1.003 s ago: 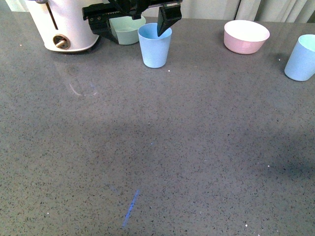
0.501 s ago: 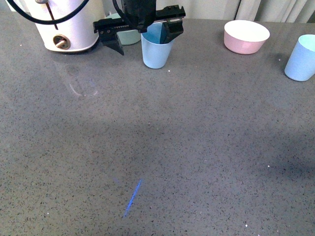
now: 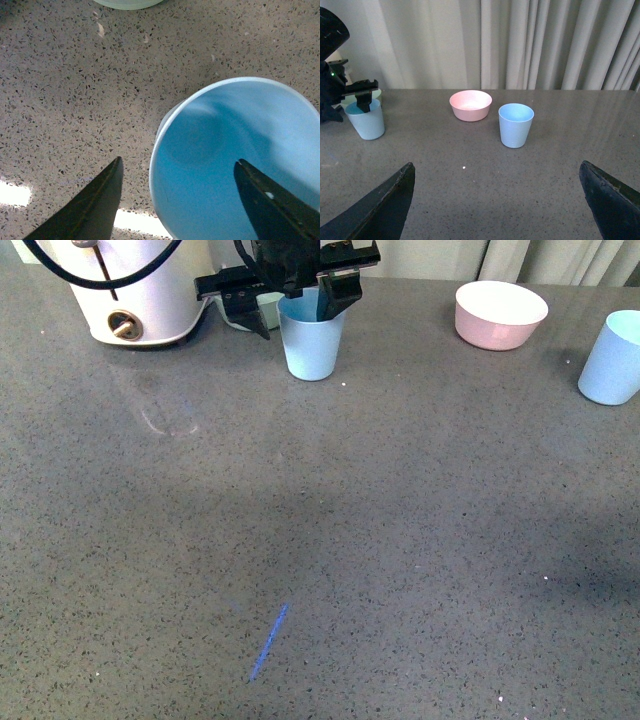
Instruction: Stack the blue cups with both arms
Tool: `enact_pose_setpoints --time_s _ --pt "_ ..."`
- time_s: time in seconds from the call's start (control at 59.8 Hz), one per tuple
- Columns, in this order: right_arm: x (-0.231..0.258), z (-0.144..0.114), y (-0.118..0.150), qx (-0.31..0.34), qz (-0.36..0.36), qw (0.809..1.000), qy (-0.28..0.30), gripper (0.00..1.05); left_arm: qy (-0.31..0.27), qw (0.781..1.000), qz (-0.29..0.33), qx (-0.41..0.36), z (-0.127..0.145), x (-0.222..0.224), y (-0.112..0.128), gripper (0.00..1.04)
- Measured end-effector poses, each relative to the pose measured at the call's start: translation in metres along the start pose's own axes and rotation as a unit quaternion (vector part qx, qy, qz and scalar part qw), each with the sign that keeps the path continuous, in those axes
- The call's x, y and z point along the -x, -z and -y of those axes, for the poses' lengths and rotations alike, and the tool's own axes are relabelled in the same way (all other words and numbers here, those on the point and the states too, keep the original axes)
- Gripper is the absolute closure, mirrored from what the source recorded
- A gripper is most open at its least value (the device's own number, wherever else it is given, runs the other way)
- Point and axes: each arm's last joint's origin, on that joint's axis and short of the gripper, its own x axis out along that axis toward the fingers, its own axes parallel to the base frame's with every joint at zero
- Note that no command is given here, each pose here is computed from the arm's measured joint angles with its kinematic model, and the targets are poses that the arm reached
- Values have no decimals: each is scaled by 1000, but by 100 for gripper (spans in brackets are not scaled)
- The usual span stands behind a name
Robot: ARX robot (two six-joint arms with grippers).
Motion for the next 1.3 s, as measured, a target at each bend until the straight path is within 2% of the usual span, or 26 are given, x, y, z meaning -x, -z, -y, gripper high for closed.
enact_pose_setpoints --time_s 0.067,0.1,0.15,0.251,0.267,0.351,0.602,0.819,0.969,1.053,1.187,1.304 --pt "0 0 0 0 0 1000 0 9 0 1000 -1 0 0 -2 1 44" --pt "0 0 0 0 0 1000 0 9 0 1000 -4 -1 -1 -4 2 55" --pt "0 0 0 0 0 1000 0 9 1 1000 -8 -2 -1 -6 3 65" --pt "0 0 0 0 0 1000 0 9 2 1000 -10 -3 -2 -7 3 78" --pt "0 0 0 0 0 1000 0 9 2 1000 -9 -3 -2 -7 2 85" --pt "0 0 0 0 0 1000 0 9 3 1000 -7 -4 -3 -7 1 103" --pt "0 0 0 0 0 1000 0 9 -2 1000 -9 -20 2 -2 4 103" --pt "0 0 0 0 0 1000 0 9 24 998 -30 -44 26 20 18 103" --pt "0 0 0 0 0 1000 0 9 86 994 -8 -62 63 62 37 103" --pt "0 0 0 0 0 1000 0 9 103 992 -5 -72 69 83 49 103" --pt "0 0 0 0 0 1000 1 9 103 991 -11 -86 74 97 73 103" --pt "0 0 0 0 0 1000 1 9 86 991 -40 -94 72 80 93 103"
